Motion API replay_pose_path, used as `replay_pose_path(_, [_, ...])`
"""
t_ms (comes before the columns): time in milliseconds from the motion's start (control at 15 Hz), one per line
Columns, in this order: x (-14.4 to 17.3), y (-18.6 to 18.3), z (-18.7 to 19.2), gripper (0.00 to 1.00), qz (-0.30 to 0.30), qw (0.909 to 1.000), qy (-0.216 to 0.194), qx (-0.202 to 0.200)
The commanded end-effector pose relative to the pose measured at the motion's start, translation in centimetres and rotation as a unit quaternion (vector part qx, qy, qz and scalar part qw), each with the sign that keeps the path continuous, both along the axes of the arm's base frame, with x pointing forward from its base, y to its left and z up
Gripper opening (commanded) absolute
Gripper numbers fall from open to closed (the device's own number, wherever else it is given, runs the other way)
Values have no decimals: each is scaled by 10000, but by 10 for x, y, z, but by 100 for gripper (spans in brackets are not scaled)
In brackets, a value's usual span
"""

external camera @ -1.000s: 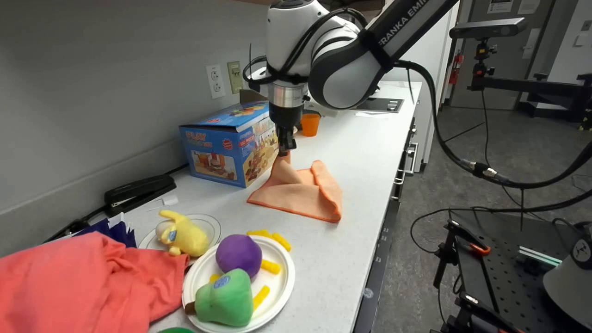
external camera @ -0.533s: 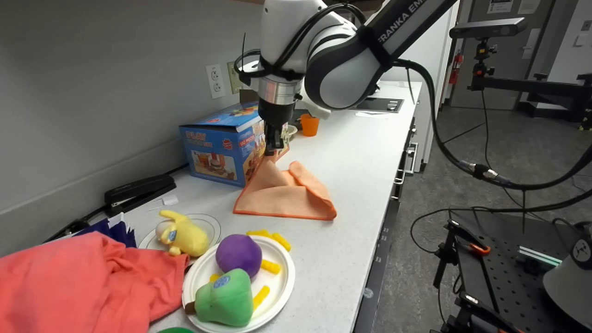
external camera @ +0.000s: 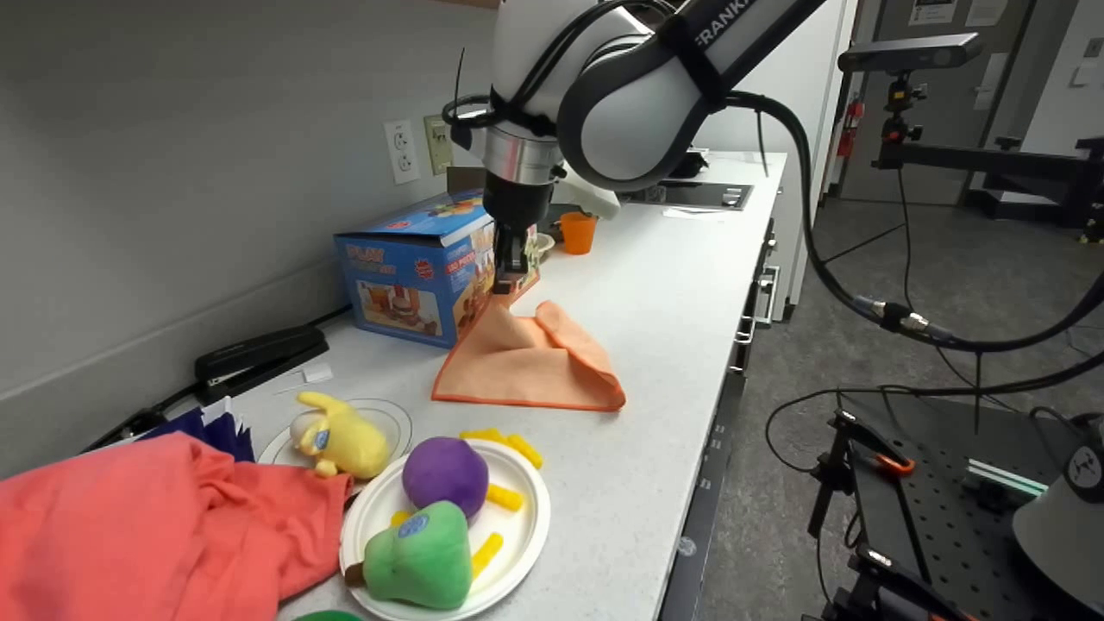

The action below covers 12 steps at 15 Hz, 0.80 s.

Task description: Unfold the orange cloth

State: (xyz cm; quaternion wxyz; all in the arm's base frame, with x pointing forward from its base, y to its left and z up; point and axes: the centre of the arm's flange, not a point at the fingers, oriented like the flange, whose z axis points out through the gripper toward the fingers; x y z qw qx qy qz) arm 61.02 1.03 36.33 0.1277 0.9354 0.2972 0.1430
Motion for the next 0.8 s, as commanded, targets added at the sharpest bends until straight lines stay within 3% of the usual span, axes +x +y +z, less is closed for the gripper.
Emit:
replay_pose_path(0, [-13,2,-7,0,436,9980,418,184])
replay_pose_path(67, [-18,1,-17,0,664,9958,628,15])
replay_pose_path(200, [-23,2,-31,0,893,9925,673,-494])
replay_pose_path(533, [-17,8,-50,0,1516,9718,216,-1794])
replay_pose_path(733, [-11,28,-50,0,1728,9597,-194,-2206])
